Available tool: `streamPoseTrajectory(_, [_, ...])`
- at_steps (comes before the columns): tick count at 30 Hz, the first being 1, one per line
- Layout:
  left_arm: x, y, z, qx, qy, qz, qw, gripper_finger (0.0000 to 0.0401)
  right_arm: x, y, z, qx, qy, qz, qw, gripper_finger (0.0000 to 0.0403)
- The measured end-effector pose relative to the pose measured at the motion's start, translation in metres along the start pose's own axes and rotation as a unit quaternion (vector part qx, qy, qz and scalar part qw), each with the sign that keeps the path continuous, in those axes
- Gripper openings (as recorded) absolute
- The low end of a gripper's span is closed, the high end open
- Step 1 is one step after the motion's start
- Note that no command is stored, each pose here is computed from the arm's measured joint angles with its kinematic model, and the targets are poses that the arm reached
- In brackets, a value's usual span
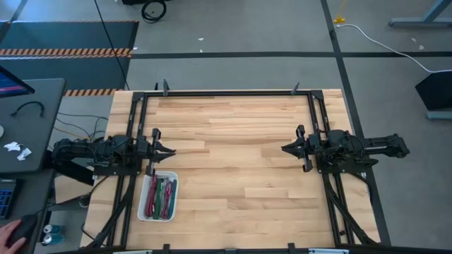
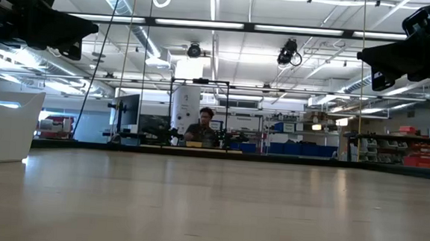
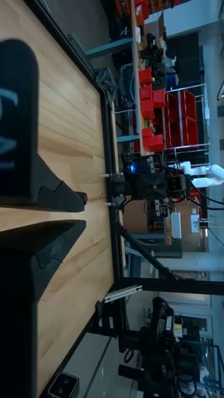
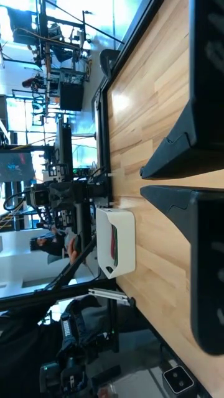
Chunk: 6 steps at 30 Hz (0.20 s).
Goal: Pick and place USB-C Cables
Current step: Return to Home Position
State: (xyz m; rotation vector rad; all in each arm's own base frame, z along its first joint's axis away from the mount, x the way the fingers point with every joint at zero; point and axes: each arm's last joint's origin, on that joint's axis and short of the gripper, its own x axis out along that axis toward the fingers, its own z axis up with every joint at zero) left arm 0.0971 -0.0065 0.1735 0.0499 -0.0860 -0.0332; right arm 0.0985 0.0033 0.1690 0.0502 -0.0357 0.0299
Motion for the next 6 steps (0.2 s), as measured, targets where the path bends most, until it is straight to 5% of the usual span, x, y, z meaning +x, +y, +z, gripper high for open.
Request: streamPoseTrajectory(6, [0.0000,0.0000,0.0000,0.000,0.000,0.000,1.000,0.0031,0.0000,0.0000,0.0000,0.000,0.000,0.000,1.000,0.0033])
